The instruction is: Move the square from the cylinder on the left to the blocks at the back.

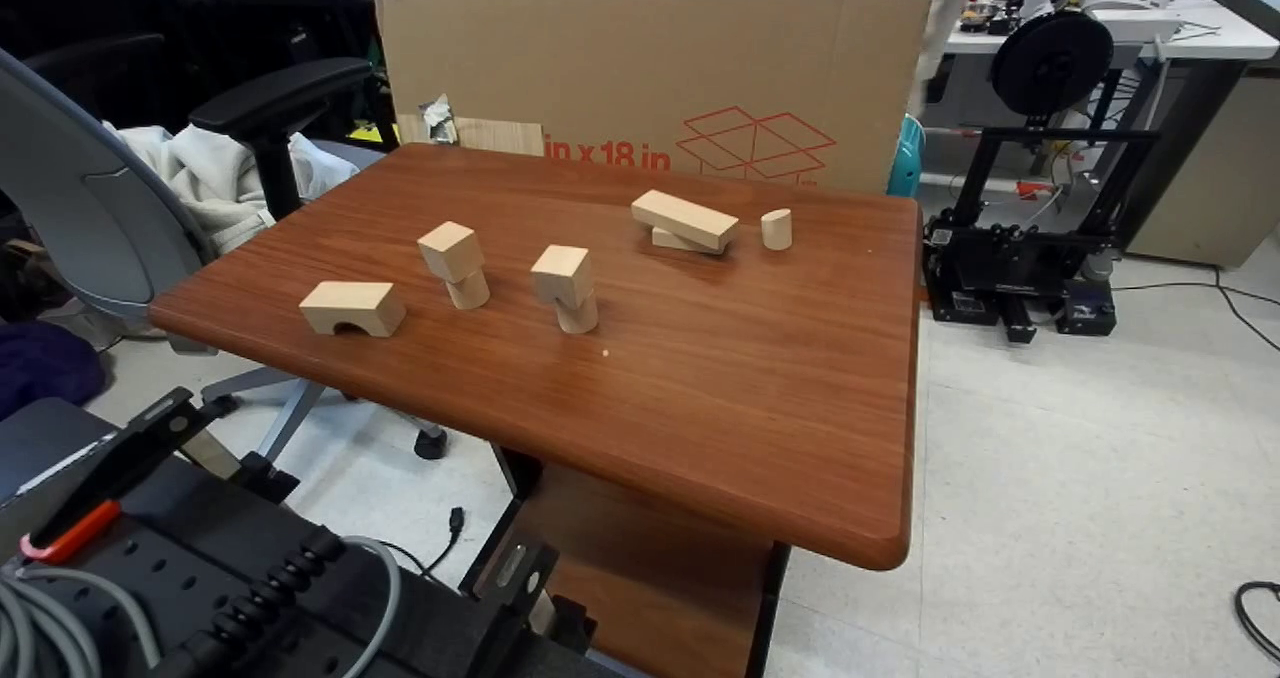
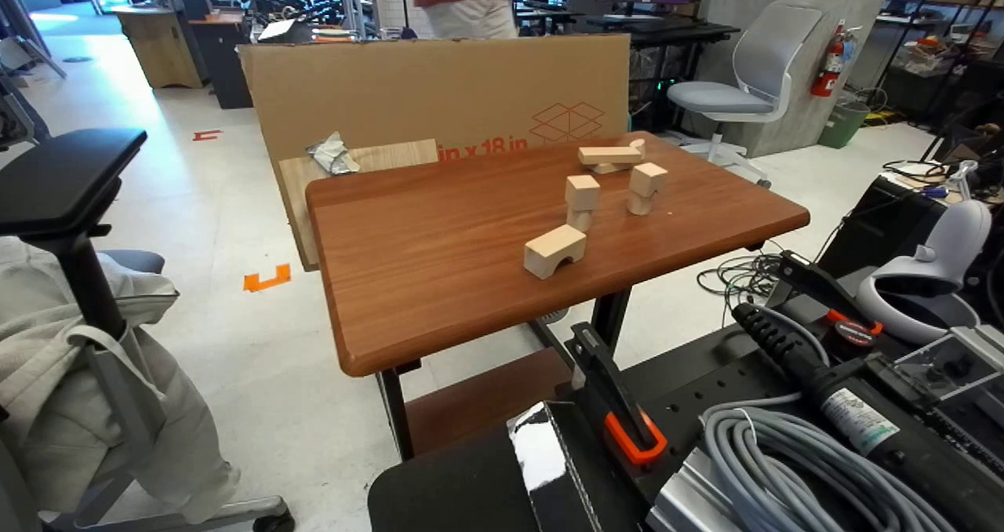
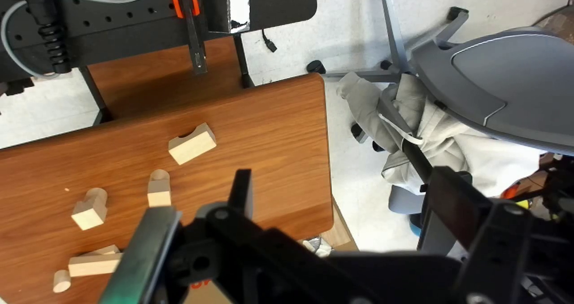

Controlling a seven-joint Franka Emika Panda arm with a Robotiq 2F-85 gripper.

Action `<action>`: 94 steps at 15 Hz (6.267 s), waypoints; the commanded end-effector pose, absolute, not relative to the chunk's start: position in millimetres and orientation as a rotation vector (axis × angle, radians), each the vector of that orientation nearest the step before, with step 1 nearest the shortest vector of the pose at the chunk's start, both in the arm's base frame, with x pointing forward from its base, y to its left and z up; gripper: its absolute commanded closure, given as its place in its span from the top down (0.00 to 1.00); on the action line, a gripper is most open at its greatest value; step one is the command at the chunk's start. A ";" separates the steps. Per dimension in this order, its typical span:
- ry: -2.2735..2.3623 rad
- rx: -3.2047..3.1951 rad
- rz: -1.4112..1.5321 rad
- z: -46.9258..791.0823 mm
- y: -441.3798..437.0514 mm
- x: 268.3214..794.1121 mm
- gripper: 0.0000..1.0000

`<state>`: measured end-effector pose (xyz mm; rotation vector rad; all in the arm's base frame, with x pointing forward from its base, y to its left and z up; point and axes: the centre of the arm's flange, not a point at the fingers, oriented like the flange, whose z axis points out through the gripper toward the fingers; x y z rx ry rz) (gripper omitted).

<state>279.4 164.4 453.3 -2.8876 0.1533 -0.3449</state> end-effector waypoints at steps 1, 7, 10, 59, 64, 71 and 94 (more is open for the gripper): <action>0.153 -2.888 -0.345 453.3 164.4 279.4 1.00; 0.153 -2.888 -0.345 453.3 164.4 279.4 1.00; 0.153 -2.888 -0.345 453.3 164.4 279.4 1.00; 0.102 -3.102 0.037 204.8 18.0 501.2 1.00; 0.058 -3.115 0.045 193.4 27.0 511.4 1.00; -0.030 -3.144 0.016 183.2 50.2 532.9 0.68; 0.107 -3.122 -0.208 260.8 -48.0 579.4 0.10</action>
